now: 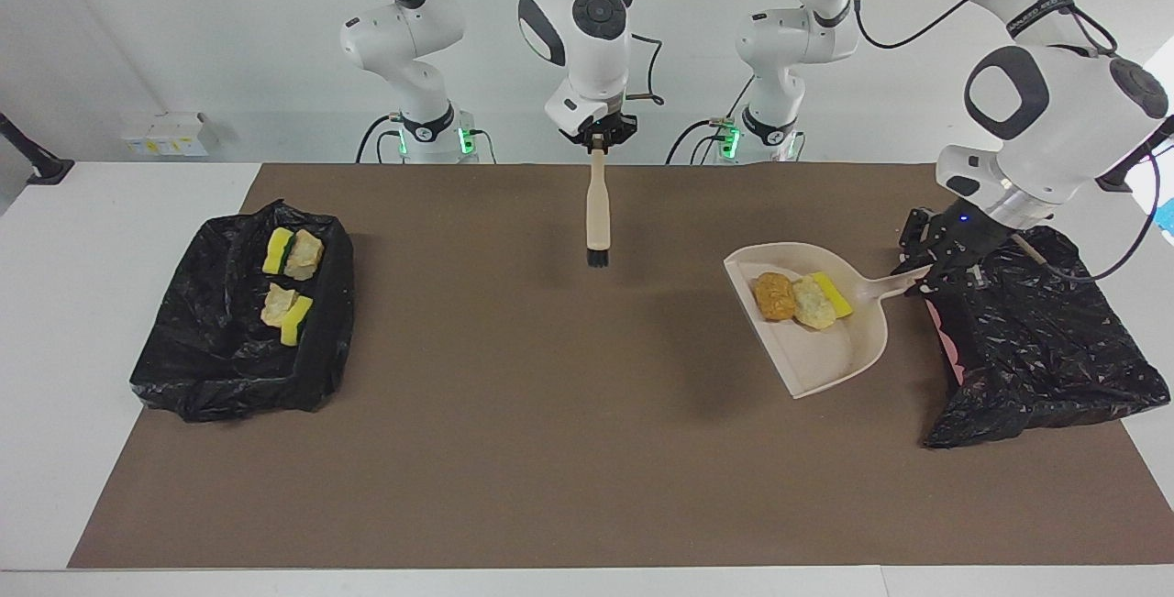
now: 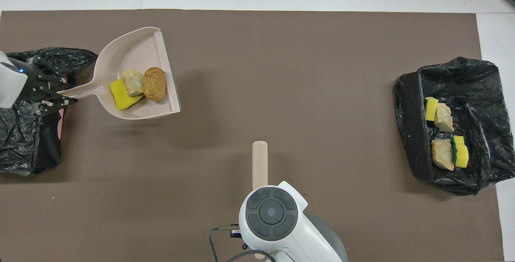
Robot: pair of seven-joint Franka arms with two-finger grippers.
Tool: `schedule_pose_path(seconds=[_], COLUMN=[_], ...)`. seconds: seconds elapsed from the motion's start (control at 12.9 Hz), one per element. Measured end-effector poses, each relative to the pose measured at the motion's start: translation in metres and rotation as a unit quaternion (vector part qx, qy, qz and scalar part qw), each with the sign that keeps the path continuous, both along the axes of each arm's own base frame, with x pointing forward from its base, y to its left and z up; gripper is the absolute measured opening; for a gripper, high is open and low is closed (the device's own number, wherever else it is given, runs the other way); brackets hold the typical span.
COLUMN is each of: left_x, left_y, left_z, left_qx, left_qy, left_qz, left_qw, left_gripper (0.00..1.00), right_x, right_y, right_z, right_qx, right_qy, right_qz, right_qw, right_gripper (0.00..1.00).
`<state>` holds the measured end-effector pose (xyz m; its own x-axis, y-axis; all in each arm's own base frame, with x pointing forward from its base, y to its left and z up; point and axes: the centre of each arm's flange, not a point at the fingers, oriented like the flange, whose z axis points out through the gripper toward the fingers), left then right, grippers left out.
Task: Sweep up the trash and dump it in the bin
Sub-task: 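Carry the loaded dustpan with the left gripper toward the nearby black bag, then tip the dustpan over the black bag with the left gripper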
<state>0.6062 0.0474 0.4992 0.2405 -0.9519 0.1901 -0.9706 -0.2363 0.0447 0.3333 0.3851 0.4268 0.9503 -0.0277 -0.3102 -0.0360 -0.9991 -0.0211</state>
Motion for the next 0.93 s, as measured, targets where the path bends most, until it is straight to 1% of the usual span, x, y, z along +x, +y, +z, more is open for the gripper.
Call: schedule_pose_path(seconds=[0.08, 0.23, 0.39, 0.54, 0.7, 0.77, 0.93], left_x=[-0.002, -0.01, -0.019, -0.029, -0.04, -0.046, -0.049], left_y=[0.026, 0.077, 0.125, 0.167, 0.212, 0.233, 0.26], left_z=[0.001, 0.007, 0.011, 0.018, 0.026, 0.03, 0.037], left_qx=[0.002, 0.003, 0.014, 0.039, 0.057, 0.075, 0.113], left_qy=[0.004, -0.004, -0.012, -0.019, -0.029, -0.032, -0.043], left_qz=[0.011, 0.006, 0.01, -0.001, -0.008, -0.007, -0.007], left_qw=[1.0, 1.0, 1.0, 0.999, 0.998, 0.997, 0.993], left_gripper=[0.32, 0.32, 0.32, 0.32, 0.32, 0.32, 0.32], right_x=[-0.003, -0.007, -0.017, -0.028, -0.031, -0.032, -0.034], right_y=[0.004, 0.016, 0.033, 0.052, 0.055, 0.055, 0.055], right_z=[-0.007, -0.024, -0.048, -0.072, -0.085, -0.09, -0.093], right_qx=[0.005, 0.014, 0.014, 0.008, 0.0, -0.003, -0.005], right_qy=[-0.005, -0.01, -0.005, -0.003, 0.005, 0.008, 0.01], right_qz=[0.001, 0.005, 0.013, -0.002, -0.003, -0.003, -0.001], right_qw=[1.0, 1.0, 1.0, 1.0, 1.0, 1.0, 1.0], right_gripper=[0.26, 0.26, 0.26, 0.26, 0.26, 0.26, 0.26])
